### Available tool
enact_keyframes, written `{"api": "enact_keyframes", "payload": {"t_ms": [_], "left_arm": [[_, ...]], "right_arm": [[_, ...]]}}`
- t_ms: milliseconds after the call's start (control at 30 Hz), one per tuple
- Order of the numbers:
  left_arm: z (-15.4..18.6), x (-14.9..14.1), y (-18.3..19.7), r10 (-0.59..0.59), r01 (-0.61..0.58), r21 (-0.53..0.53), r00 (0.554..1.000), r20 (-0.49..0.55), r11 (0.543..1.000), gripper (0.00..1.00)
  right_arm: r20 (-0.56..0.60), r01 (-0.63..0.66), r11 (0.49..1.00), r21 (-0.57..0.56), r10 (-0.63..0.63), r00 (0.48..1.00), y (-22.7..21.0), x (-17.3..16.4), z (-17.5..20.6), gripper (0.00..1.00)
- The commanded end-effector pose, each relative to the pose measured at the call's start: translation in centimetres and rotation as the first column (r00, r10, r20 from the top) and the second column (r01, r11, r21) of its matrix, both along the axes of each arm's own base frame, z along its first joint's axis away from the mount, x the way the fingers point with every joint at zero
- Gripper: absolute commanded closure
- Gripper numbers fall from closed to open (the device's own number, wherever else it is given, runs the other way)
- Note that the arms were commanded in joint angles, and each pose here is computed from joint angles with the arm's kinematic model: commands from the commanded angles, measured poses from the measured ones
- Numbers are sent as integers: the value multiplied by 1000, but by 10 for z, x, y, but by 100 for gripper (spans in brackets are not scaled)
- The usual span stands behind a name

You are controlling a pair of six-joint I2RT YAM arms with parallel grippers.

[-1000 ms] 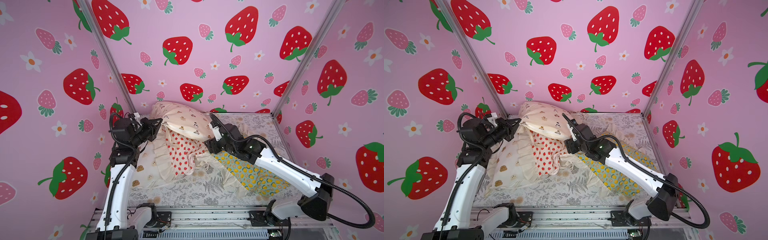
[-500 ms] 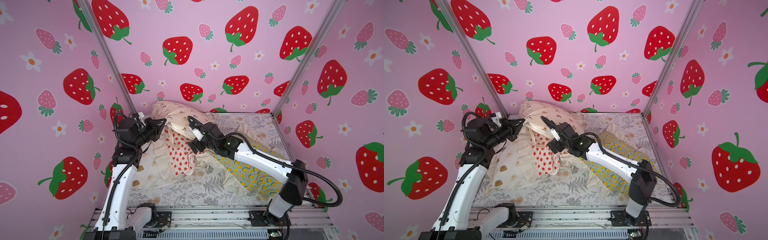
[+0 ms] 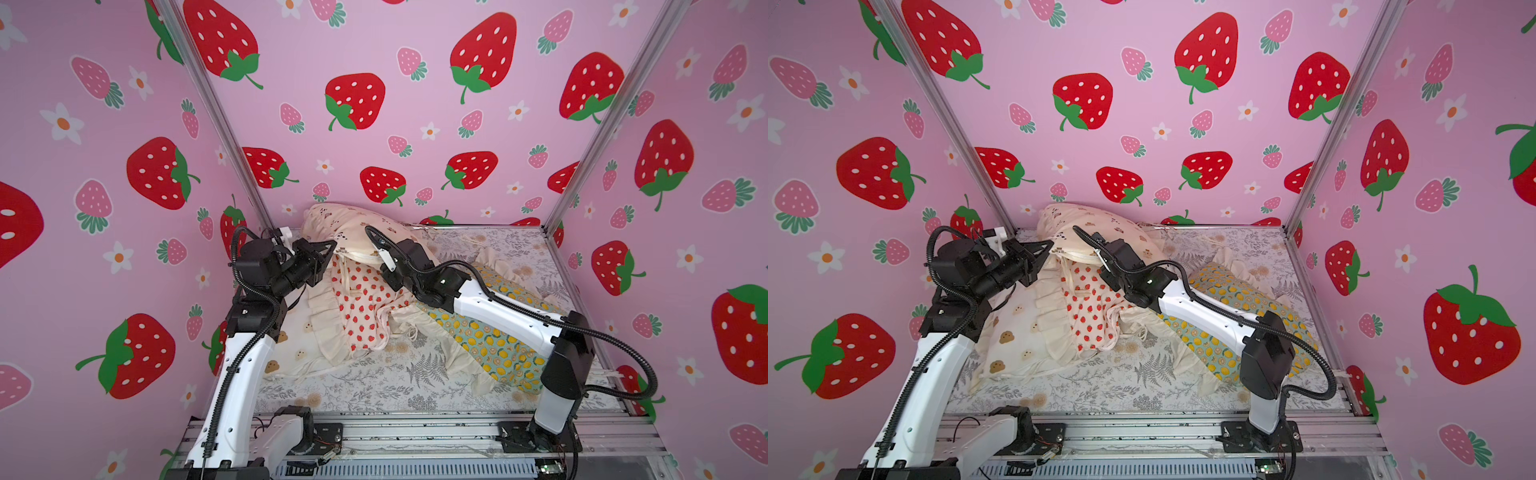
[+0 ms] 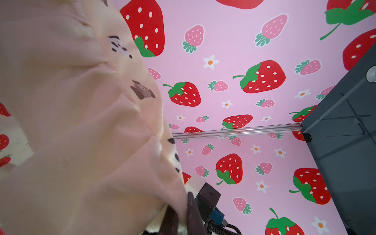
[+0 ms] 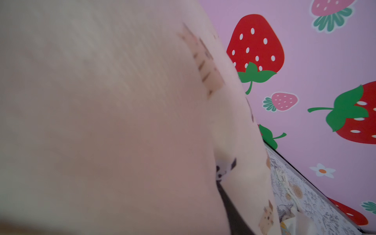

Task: Zip up pillowcases
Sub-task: Zip the pillowcase, then place the pillowcase on the pillowcase.

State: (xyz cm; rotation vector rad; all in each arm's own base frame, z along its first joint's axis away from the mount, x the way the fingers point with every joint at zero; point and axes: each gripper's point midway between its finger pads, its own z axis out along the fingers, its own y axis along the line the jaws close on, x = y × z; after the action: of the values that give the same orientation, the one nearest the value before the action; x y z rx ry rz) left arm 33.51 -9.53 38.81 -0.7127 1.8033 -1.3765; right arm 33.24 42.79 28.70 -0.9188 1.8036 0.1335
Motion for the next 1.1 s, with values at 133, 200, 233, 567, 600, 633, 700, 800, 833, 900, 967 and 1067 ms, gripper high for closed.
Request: {"api": "enact_keyframes", "payload": {"t_ms": [133, 200, 233, 567, 600, 633, 700, 800, 833, 900, 967, 1067], "left_arm": [[2, -7, -29, -57, 55, 47, 998, 41, 997, 100], [-4, -5, -43, -85, 82, 63, 996, 41, 995, 100], [-8, -2, -52, -99, 96, 71, 995, 31, 993, 100], [-37, 27, -175, -326, 317, 139, 945, 43, 938, 100], [-43, 28, -189, -346, 337, 152, 937, 38, 929, 100], [-53, 29, -205, -377, 368, 160, 926, 28, 916, 100], [-74, 31, -232, -430, 425, 167, 903, -12, 889, 100], [-110, 36, -267, -502, 506, 152, 862, -68, 849, 100], [-123, 37, -275, -520, 528, 151, 849, -92, 836, 100], [-143, 38, -283, -542, 558, 154, 829, -135, 815, 100], [-151, 36, -282, -541, 560, 164, 828, -149, 812, 100], [-156, 30, -268, -518, 553, 247, 833, -193, 796, 67]], "right_arm": [[108, 134, 988, 74, -142, 984, -27, 34, 50, 95], [129, 190, 979, 79, -199, 971, -46, 47, 60, 97], [143, 228, 970, 82, -238, 961, -60, 55, 66, 98], [302, 548, 828, 118, -556, 775, -231, 68, 152, 100], [315, 594, 798, 100, -591, 742, -249, 65, 151, 100], [316, 635, 768, 82, -624, 715, -266, 62, 146, 100], [292, 677, 734, 62, -662, 691, -293, 58, 128, 100], [223, 758, 652, 20, -742, 633, -333, 53, 86, 100], [195, 774, 633, -5, -758, 622, -342, 51, 69, 100], [152, 787, 614, -56, -774, 615, -352, 48, 37, 100], [105, 777, 622, -97, -770, 630, -351, 44, 8, 100], [-10, 723, 678, -128, -730, 683, -336, 39, -24, 86]]}}
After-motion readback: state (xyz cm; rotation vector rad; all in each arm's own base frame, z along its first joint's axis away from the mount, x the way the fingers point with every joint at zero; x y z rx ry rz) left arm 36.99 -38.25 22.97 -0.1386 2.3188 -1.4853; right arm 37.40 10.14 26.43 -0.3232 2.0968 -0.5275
